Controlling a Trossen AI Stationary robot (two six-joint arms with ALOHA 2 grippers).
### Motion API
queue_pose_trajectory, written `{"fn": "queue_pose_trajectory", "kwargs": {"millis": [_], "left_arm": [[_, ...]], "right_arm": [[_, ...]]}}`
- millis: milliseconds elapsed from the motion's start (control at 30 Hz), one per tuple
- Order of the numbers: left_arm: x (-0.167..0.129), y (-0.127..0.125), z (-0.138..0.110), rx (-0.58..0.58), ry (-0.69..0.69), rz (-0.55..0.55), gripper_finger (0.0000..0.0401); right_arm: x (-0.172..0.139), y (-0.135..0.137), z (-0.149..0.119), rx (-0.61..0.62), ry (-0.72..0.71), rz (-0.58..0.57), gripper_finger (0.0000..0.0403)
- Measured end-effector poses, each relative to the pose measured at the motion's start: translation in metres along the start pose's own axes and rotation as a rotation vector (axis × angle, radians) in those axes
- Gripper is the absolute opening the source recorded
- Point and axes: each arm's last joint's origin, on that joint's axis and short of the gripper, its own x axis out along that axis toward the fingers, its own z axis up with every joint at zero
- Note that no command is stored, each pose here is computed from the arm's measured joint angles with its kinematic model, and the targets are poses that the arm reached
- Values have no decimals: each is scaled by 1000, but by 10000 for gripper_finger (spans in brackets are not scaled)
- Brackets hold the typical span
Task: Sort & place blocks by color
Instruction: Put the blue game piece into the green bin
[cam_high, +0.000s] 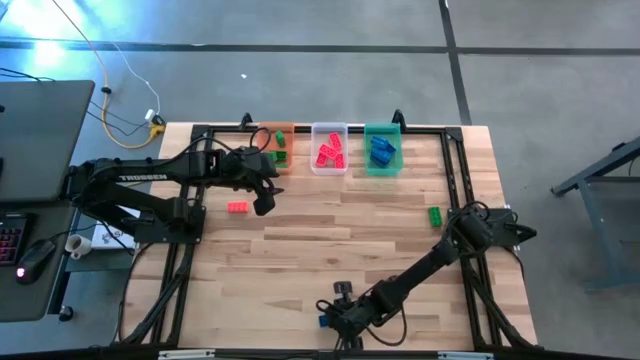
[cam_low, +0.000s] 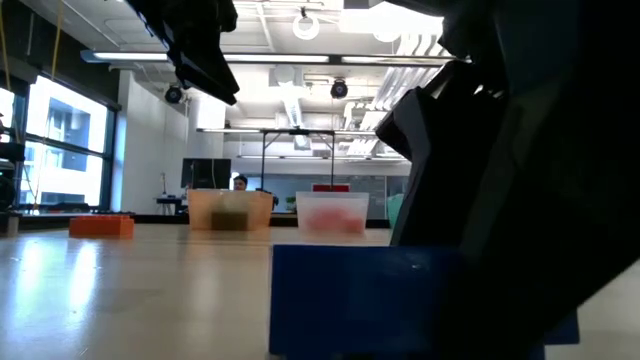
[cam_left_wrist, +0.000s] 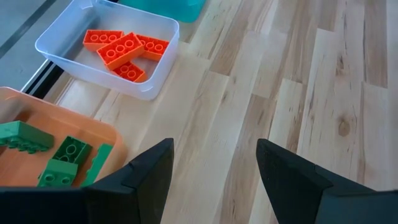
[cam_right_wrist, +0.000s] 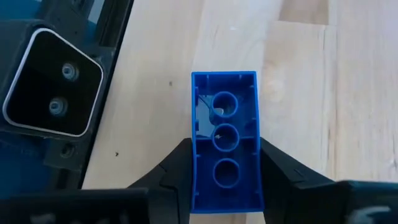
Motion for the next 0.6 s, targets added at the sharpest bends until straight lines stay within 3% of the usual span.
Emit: {"fn": "queue_pose_trajectory", "kwargs": {"millis": [300,600], "left_arm": [[0,0,0,0,0,0,216],[0,0,0,17,0,-1,216]], "right_arm": [[-21,-9,8,-57,12,-56,108],[-61,-58,30,-146,46,-291,108]]}}
